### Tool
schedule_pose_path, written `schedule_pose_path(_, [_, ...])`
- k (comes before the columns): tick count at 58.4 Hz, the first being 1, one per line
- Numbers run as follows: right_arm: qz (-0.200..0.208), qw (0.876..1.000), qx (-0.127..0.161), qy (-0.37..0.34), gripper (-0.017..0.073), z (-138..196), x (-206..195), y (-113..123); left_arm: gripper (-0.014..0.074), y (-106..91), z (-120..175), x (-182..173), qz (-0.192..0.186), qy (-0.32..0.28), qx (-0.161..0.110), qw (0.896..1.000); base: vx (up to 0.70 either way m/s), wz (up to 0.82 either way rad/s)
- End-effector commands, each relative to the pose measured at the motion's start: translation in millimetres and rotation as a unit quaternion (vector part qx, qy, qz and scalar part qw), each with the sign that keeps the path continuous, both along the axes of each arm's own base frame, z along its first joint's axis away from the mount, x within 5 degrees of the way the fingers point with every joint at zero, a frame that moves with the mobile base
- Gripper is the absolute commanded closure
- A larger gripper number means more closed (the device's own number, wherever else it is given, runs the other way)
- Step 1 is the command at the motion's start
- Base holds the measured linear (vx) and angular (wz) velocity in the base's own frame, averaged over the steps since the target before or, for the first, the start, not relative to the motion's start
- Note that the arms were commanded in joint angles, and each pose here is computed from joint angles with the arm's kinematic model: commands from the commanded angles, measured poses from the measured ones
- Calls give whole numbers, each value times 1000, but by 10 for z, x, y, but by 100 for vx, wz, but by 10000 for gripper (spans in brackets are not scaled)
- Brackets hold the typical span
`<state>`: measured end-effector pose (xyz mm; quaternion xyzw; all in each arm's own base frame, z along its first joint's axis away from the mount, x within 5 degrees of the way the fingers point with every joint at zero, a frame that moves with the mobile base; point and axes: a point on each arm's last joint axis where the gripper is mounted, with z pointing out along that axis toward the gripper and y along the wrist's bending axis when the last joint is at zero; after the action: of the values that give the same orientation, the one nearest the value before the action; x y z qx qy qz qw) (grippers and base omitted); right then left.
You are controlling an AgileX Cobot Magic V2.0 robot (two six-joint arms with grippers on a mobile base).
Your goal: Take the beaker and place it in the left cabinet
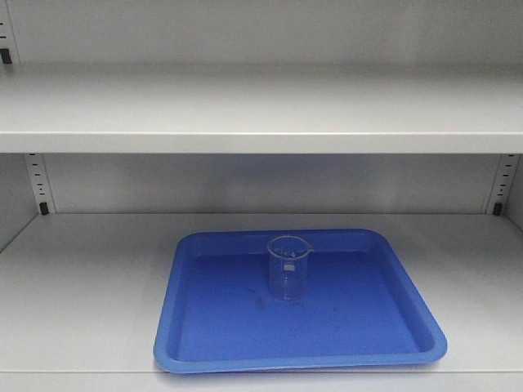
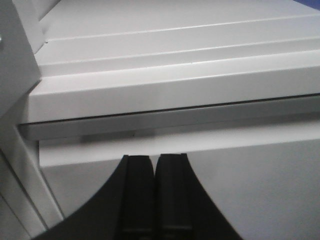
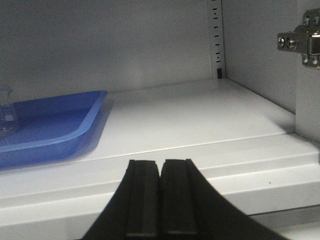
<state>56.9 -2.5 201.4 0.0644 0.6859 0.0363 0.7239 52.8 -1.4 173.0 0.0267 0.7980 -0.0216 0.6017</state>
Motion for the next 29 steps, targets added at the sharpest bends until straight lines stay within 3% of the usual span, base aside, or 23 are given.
schedule_pose_path(1, [1, 999, -4, -47, 564, 75, -18, 4, 590, -11, 111, 6, -5, -47, -8, 999, 0, 0])
schedule_pose_path(29, [0, 999, -4, -46, 564, 73, -18, 4, 590, -11, 111, 6, -5, -47, -8, 999, 0, 0])
